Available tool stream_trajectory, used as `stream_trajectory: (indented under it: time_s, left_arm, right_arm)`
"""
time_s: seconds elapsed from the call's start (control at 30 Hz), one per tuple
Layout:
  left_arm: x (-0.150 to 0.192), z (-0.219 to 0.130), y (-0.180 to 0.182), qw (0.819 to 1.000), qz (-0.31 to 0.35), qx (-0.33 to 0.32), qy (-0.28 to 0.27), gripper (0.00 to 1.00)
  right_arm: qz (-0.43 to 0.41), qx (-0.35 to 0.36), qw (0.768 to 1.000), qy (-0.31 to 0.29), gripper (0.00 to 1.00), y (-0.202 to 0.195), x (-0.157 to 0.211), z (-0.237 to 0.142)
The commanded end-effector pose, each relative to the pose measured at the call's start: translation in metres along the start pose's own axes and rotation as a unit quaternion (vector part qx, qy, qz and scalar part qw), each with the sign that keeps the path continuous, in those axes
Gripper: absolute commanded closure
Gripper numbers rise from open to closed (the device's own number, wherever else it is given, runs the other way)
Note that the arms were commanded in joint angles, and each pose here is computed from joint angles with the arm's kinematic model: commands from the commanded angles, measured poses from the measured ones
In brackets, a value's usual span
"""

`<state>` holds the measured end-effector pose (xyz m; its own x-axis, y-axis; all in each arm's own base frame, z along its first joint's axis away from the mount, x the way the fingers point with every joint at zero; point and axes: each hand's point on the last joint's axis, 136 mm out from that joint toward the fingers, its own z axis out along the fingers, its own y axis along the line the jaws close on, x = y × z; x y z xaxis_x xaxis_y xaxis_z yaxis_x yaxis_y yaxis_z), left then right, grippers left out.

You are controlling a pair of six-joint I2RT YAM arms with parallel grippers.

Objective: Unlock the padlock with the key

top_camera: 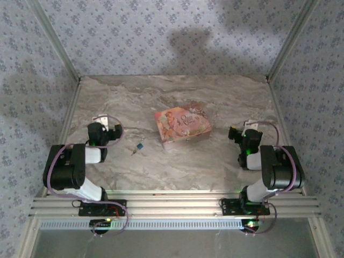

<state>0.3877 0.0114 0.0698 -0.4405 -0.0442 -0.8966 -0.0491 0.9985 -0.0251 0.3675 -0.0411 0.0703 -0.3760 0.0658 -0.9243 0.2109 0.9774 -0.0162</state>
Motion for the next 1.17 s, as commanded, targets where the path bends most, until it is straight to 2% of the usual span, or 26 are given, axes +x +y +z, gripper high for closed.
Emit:
stream_trajectory:
  time_s: [0.0, 0.87, 1.13]
  left_arm:
    - [-0.0220, 0.0007, -0.0028, 0.999, 0.008, 0.010, -0.033, 0.02]
    - [-0.0211, 0.0009, -0.0028, 0.999, 0.008, 0.009, -0.032, 0.02]
    - [-0.0215, 0.0009, -0.0028, 0.999, 0.008, 0.009, -0.032, 0.02]
  right_arm:
    - [-0.021, 0.012, 1.000, -0.019, 0.00, 0.0048, -0.0244, 0.0089]
    - [-0.030, 0.014, 0.999, -0.014, 0.00, 0.0063, -0.0231, 0.0085]
    - [-0.031, -0.004, 0.999, -0.012, 0.00, 0.0109, -0.0230, 0.0094]
